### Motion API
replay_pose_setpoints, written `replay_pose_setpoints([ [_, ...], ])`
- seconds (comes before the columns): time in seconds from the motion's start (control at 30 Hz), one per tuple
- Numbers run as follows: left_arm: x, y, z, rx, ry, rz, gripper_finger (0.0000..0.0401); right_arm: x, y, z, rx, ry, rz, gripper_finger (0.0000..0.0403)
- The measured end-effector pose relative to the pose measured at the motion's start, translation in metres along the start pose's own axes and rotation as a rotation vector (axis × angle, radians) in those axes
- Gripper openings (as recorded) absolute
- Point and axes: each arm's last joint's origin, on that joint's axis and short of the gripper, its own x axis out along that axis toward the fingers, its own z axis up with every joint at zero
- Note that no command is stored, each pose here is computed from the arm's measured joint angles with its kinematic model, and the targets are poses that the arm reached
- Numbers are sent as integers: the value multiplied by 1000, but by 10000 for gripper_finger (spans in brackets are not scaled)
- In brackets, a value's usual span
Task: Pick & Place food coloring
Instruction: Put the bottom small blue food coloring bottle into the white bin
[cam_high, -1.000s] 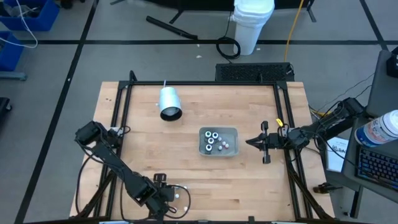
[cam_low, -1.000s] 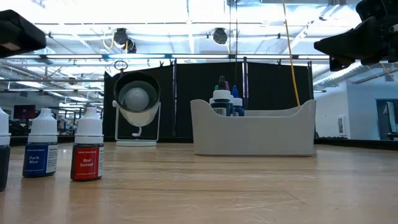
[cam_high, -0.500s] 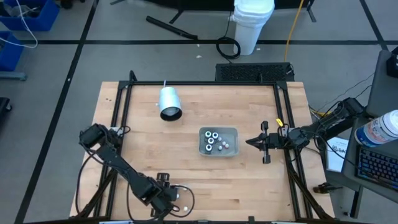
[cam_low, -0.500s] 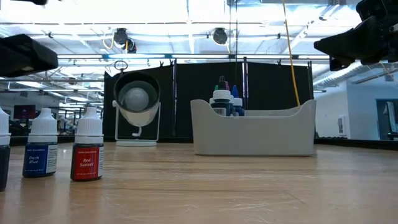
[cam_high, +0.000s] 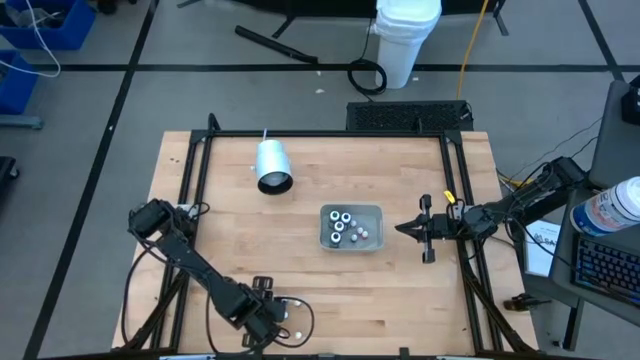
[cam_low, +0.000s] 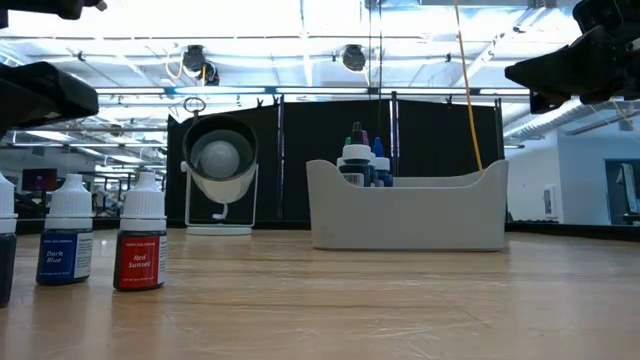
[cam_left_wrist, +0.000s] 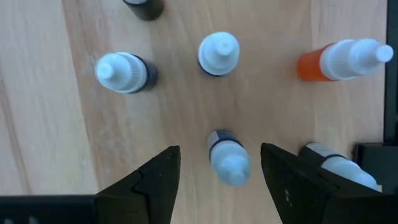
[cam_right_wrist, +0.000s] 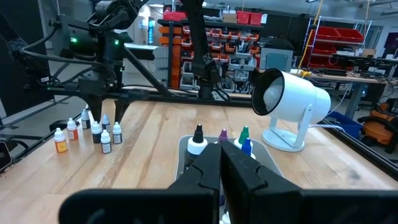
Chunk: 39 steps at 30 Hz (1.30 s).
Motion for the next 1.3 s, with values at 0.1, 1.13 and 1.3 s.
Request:
replay_pose_setpoints([
  [0.1,0,0,0,-1,-2,2,220,0,0,0,2,-4,0,2],
  [1.13,-11,-6,-1,-8,79,-34,79,0,0,2,18,-19,0,2],
  [1.3,-38,-5,9,44,133,26,72,0,0,2,17,-19,-1,2],
])
